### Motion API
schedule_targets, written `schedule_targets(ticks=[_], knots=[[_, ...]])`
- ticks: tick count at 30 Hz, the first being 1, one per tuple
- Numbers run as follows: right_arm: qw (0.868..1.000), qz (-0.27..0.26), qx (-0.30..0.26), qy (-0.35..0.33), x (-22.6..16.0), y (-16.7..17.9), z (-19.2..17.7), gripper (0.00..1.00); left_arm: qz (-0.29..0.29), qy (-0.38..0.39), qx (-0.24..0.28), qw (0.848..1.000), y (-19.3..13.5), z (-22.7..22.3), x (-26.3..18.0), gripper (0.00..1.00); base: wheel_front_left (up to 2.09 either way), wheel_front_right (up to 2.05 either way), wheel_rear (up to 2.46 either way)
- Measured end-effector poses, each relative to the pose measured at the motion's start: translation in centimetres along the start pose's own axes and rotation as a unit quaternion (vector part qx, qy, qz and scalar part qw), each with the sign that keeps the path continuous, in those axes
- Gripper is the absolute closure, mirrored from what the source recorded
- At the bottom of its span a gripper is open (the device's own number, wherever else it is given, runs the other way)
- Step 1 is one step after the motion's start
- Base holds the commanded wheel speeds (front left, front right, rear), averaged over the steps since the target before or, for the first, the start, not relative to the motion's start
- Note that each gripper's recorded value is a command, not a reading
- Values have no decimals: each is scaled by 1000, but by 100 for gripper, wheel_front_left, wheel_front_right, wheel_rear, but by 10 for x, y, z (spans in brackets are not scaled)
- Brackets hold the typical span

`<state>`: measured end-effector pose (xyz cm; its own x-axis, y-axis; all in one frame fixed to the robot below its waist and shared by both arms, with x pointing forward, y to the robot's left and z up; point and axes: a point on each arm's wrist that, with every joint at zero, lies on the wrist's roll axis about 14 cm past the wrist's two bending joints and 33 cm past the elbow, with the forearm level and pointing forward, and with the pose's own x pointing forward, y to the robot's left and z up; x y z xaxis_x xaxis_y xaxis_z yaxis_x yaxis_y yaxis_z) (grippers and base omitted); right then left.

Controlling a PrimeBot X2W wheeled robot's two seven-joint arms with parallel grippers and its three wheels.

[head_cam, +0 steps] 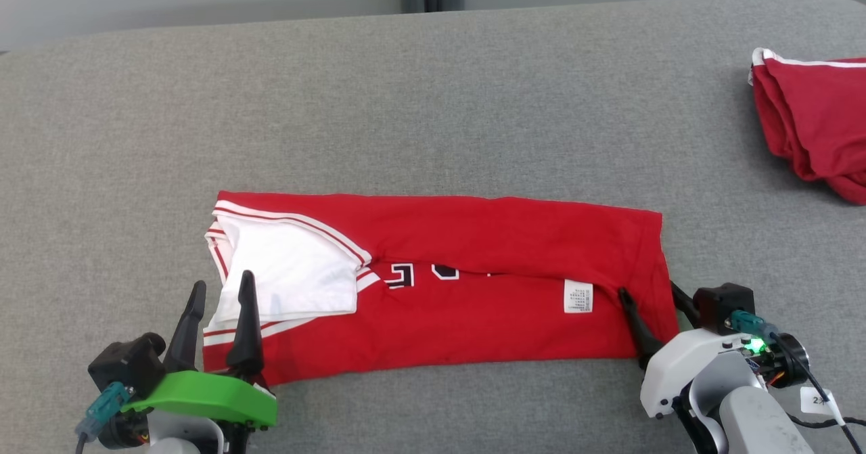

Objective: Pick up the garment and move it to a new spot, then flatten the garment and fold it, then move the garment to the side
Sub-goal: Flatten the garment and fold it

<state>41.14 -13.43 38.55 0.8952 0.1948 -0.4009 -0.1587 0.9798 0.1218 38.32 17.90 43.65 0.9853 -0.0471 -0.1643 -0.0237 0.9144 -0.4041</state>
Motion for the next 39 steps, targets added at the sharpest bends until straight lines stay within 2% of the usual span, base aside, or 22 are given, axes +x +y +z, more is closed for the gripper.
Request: schedule_targets(ticks=[3,4,5,6,7,8,15,22,29,34,39], knots=[[1000,4,1,5,4,2,-3,0,-1,0,0,1000,-1,0,0,0,0,0,0],[1000,5,3,7,4,3,-4,21,-2,0,2,1000,-1,-1,0,0,0,0,0],[1000,8,4,6,5,5,-4,56,-2,0,4,1000,-1,-1,0,0,0,0,0],[1000,9,5,7,6,5,-4,72,-3,-1,5,1000,-1,-1,0,0,0,0,0],[1000,11,7,7,7,7,-4,96,-4,-1,6,1000,-2,-1,0,0,0,0,0],[1000,12,7,4,7,7,-3,100,-7,-2,7,1000,-4,-1,0,0,0,0,0],[1000,-3,15,-19,5,-2,11,100,-28,0,15,999,-17,-3,2,0,0,0,0],[995,-78,7,-53,-13,-53,42,100,-60,1,16,998,-38,-4,7,0,0,0,0],[986,-156,-5,-62,-44,-102,56,100,-77,2,22,997,-48,-5,12,0,0,0,0],[985,-154,3,-77,-48,-102,69,100,-80,-6,30,996,-50,1,14,0,0,0,0],[991,-92,31,-95,-35,-65,82,100,-72,-16,41,996,-44,8,11,0,0,0,0]])
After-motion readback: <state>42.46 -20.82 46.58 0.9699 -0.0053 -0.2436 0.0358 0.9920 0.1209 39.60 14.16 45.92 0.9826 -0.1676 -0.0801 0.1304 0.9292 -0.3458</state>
